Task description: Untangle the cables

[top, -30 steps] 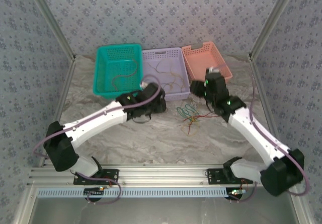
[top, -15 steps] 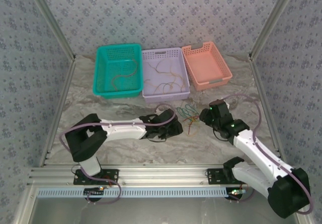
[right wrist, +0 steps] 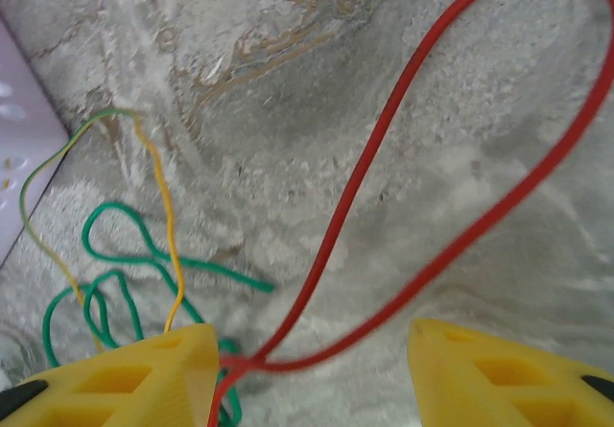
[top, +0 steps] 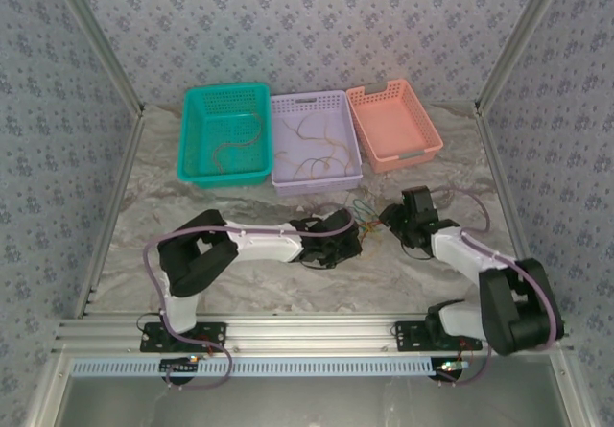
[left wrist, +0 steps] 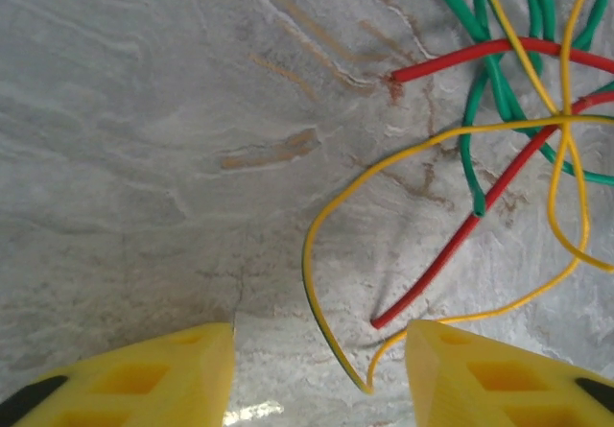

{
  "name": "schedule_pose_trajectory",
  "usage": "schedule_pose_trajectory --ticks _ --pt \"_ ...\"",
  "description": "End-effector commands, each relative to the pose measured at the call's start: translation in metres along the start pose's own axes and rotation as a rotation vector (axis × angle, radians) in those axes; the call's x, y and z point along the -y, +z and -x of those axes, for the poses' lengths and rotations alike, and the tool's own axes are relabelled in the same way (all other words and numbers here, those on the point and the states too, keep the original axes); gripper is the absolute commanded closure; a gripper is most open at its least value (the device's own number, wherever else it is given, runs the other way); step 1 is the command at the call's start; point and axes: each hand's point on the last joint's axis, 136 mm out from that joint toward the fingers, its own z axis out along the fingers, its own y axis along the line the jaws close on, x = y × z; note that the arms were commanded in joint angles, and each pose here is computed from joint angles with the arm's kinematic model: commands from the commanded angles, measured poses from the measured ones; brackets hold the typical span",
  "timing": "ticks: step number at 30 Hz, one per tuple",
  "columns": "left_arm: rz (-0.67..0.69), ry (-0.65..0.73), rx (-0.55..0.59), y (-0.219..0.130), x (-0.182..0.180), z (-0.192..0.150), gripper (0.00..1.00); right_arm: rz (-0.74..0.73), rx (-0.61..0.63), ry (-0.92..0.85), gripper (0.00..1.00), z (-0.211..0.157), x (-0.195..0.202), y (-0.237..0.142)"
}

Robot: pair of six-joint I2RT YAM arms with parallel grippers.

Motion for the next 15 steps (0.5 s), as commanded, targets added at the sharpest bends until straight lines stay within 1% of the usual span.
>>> schedule_pose_trajectory --ticks 1,3,4,5,7,10,11,15 --pt "-0.028 -0.059 0.048 0.016 0.004 0.017 0.61 0.090 -0.006 0.106 0.45 0.006 -0.017 0.019" --pt "-0.029 -0.070 0.069 0.016 0.000 0.025 0.79 0.105 -0.027 0.129 0.49 0.004 -0.025 0.030" --pt "-0.028 -0.075 0.080 0.015 -0.003 0.030 0.90 0.108 -0.034 0.142 0.53 0.003 -0.027 0.036" --pt "-0.037 -0.079 0.094 0.012 -0.005 0.035 0.98 0.110 -0.038 0.158 0.57 0.001 -0.028 0.041" --pt "-0.039 -0.077 0.137 -0.001 -0.009 0.045 1.00 0.098 -0.040 0.183 0.69 -0.003 -0.027 0.048" --pt "-0.013 -0.056 0.193 -0.032 -0.022 0.054 1.00 0.066 -0.013 0.215 0.98 -0.004 -0.018 0.056" --pt "0.000 -0.041 0.220 -0.047 -0.027 0.058 1.00 0.056 0.001 0.219 1.00 -0.001 -0.016 0.057" --pt "0.072 0.022 0.332 -0.112 -0.049 0.072 1.00 0.005 0.032 0.202 1.00 0.012 -0.009 0.059"
